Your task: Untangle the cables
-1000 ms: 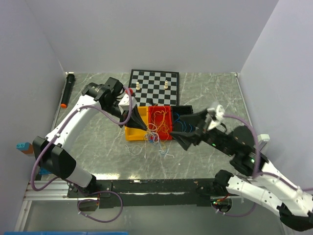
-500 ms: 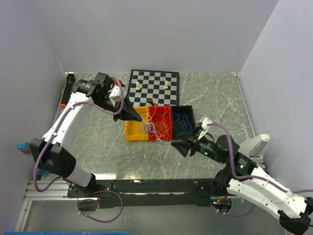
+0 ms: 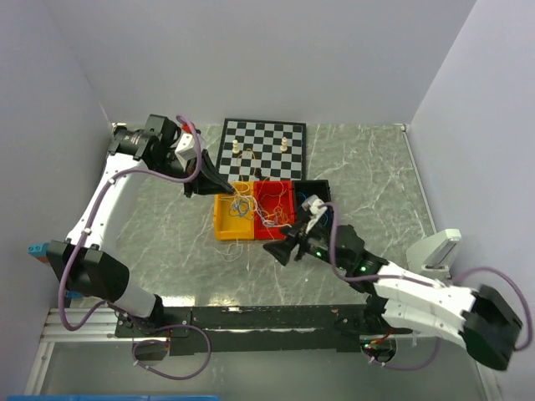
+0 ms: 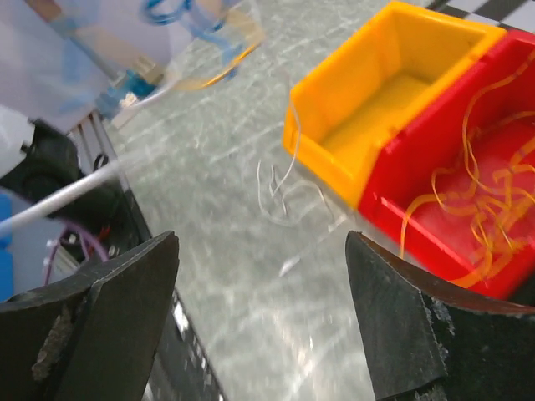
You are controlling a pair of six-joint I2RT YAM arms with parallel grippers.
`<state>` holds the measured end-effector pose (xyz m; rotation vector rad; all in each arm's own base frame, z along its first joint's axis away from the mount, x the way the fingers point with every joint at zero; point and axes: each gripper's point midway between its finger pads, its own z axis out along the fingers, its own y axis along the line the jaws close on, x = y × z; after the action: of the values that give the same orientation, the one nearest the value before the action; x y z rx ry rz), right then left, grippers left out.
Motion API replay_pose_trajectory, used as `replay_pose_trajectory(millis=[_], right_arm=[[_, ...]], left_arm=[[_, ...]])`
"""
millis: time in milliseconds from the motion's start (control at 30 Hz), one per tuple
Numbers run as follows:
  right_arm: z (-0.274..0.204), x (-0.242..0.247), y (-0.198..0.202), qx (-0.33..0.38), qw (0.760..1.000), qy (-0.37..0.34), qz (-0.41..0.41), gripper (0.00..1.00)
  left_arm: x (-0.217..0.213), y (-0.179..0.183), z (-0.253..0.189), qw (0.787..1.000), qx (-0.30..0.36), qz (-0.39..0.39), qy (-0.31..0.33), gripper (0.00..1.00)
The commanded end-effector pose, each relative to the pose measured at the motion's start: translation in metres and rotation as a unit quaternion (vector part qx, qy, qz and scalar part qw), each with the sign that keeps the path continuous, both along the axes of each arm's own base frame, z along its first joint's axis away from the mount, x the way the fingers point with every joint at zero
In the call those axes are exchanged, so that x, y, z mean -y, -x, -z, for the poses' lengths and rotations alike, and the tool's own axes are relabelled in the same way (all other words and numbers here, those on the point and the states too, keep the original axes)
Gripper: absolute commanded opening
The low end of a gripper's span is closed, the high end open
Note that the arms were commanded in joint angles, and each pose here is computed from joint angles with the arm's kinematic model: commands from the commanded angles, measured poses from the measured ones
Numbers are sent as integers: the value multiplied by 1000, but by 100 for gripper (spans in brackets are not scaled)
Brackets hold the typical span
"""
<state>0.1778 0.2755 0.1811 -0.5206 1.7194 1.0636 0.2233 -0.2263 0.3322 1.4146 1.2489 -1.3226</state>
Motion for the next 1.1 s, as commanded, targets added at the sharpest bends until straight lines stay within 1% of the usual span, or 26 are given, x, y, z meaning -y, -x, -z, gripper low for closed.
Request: replay_pose_trajectory(millis=[0,133,300,333,400,433,467,500,533,567,600,633,667,700,733,767,867,900,967,1000,1033,1067], right_arm=[[-88,-31,-22,79,986,-147,-4,88],[-115,-48,-42,82,980,-180,7,86],[-127,-41,-51,102,977,-186,35,82],[-130,-37,-52,108,975,-189,40,82],[-133,-31,-52,111,974,-191,38,83],[-134,-29,-52,112,974,-193,33,83],[-136,-26,-52,111,974,-196,32,83],[-137,-23,-52,111,974,-197,32,83],[-140,-20,-50,112,973,-199,32,83],[-140,-16,-50,112,973,-198,38,83],[-142,-12,-50,115,972,-199,41,83],[-144,-8,-49,119,972,-198,49,83],[-143,-4,-50,119,972,-193,58,83],[-147,2,-50,126,970,-194,67,83],[-149,6,-49,131,970,-193,71,83],[-148,10,-49,130,971,-184,79,83],[-148,21,-44,134,974,-161,90,83],[-145,23,-44,132,975,-152,93,83],[-135,27,-42,126,979,-130,96,83],[-128,29,-44,120,981,-115,102,83],[-120,31,-46,108,983,-98,110,83],[-110,33,-47,98,986,-78,115,83]], left_arm=[[6,18,-56,992,-36,44,111,1],[10,2,-71,992,-62,47,102,2],[15,-24,-93,984,-152,51,76,2],[15,-27,-97,983,-158,52,73,3],[16,-31,-108,986,-141,55,74,8],[16,-31,-121,987,-126,60,74,11],[16,-31,-136,988,-129,61,62,12],[19,-35,-149,990,-129,42,41,9],[28,-43,-166,988,-154,-2,23,5],[33,-54,-195,995,-78,-25,60,5],[31,-46,-190,975,-212,-34,53,10],[21,-23,-228,987,-66,-14,143,10],[16,-21,-237,984,-53,-7,172,7],[18,-30,-242,982,-88,-9,167,1],[21,-43,-245,979,-128,-20,159,1],[22,-52,-241,975,-153,-28,159,1],[16,-53,-219,969,-167,-46,176,1],[17,-52,-209,969,-174,-58,167,1],[21,-43,-187,975,-168,-49,136,1],[22,-43,-169,973,-189,-54,121,1],[24,-52,-148,977,-171,-67,112,1],[26,-68,-117,970,-206,-100,83,3]])
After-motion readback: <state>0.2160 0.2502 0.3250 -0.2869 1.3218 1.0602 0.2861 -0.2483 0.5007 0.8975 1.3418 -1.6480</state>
